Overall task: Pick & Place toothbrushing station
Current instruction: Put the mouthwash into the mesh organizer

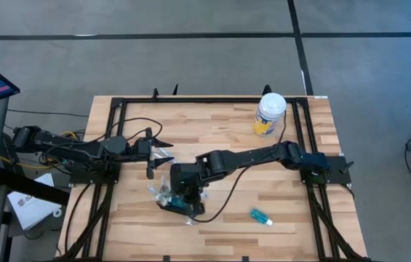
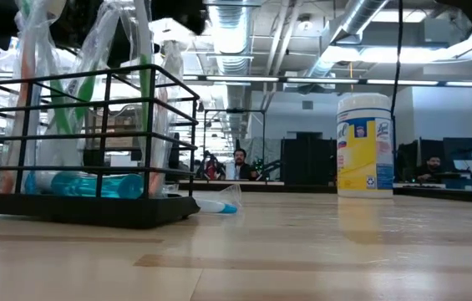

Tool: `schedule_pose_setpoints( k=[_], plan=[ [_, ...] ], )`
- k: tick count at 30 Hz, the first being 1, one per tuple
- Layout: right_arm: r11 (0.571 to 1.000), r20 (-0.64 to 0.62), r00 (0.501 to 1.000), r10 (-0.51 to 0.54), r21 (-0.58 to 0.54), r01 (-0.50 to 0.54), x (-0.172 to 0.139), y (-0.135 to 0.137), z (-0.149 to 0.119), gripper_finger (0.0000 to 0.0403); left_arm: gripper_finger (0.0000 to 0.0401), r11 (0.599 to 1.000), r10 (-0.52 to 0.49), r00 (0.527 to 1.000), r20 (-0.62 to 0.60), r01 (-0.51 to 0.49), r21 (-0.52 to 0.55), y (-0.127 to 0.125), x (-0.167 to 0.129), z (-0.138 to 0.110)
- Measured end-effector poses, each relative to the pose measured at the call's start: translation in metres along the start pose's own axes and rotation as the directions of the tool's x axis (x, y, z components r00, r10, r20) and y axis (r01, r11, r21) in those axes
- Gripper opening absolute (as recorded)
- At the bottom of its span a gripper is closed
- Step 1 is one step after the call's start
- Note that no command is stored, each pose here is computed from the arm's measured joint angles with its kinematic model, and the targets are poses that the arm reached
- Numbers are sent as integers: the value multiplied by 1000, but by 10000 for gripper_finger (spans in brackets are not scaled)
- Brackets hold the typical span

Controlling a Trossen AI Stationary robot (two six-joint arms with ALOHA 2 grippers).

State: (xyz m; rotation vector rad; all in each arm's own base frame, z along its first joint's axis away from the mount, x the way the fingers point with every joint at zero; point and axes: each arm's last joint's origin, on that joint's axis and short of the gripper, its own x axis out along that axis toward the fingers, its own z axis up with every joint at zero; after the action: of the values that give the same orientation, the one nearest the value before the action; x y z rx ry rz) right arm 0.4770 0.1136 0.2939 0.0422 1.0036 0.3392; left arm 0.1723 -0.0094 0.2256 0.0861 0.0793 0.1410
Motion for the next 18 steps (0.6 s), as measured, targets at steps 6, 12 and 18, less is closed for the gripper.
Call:
schedule_pose_setpoints(
  k=[6,12,18],
  plan=[
    [1000,-9,1000,-3,4,3,-29,5,-2,115,209,1000,0,1000,-1,0,0,0,0,0],
    [1000,-64,998,-16,11,16,-57,9,-10,115,209,1000,0,1000,-1,0,0,0,0,0],
    [995,-116,990,-83,36,88,-74,6,-17,115,209,1000,0,1000,-2,0,1,0,0,0]
  ],
)
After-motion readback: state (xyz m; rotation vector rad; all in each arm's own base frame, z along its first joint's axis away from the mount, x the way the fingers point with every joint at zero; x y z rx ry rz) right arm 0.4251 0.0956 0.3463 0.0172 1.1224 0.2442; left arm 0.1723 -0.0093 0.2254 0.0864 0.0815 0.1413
